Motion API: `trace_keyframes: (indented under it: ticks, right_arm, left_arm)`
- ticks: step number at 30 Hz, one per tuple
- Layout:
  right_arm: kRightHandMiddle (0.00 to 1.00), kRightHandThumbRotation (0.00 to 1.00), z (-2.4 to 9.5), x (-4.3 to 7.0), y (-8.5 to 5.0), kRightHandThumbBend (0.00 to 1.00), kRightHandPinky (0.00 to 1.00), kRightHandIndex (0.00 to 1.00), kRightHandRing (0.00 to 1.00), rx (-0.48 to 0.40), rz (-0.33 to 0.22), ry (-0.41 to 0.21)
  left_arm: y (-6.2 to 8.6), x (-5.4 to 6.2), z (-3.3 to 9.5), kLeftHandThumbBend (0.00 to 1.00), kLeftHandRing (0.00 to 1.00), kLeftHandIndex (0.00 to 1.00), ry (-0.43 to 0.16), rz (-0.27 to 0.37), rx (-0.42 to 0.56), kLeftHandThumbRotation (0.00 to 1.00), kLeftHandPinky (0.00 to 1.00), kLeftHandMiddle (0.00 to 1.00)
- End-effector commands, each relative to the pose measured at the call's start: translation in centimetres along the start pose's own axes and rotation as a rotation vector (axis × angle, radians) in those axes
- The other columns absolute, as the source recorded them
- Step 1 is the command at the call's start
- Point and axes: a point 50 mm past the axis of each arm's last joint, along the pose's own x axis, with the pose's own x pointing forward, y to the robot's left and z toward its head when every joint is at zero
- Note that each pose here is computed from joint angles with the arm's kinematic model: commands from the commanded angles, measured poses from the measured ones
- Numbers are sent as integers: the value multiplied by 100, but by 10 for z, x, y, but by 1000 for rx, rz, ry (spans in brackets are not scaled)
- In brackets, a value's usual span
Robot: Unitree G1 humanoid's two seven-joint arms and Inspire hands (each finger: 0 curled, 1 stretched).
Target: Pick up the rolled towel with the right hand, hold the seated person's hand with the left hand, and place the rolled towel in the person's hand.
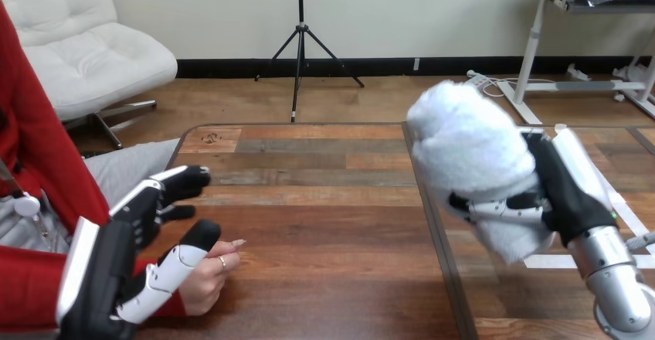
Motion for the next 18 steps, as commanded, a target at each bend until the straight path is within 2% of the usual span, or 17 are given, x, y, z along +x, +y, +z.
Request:
trace_keyframes:
  ticks: [1,10,18]
  right_arm:
    - [41,0,16,10,-16,68,30,46,35,23,-73,-82]
    - [40,0,17,8,-18,68,29,45,34,33,-75,-99]
    - [40,0,18,8,-19,68,29,45,34,33,-76,-103]
  left_arm:
    - [9,24,27,97,79,73,-153,12,47,71,72,77]
    - [18,32,32,99,81,75,-181,-5,107,71,70,80]
    - [25,40,36,100,85,77,-211,-19,169,67,75,82]
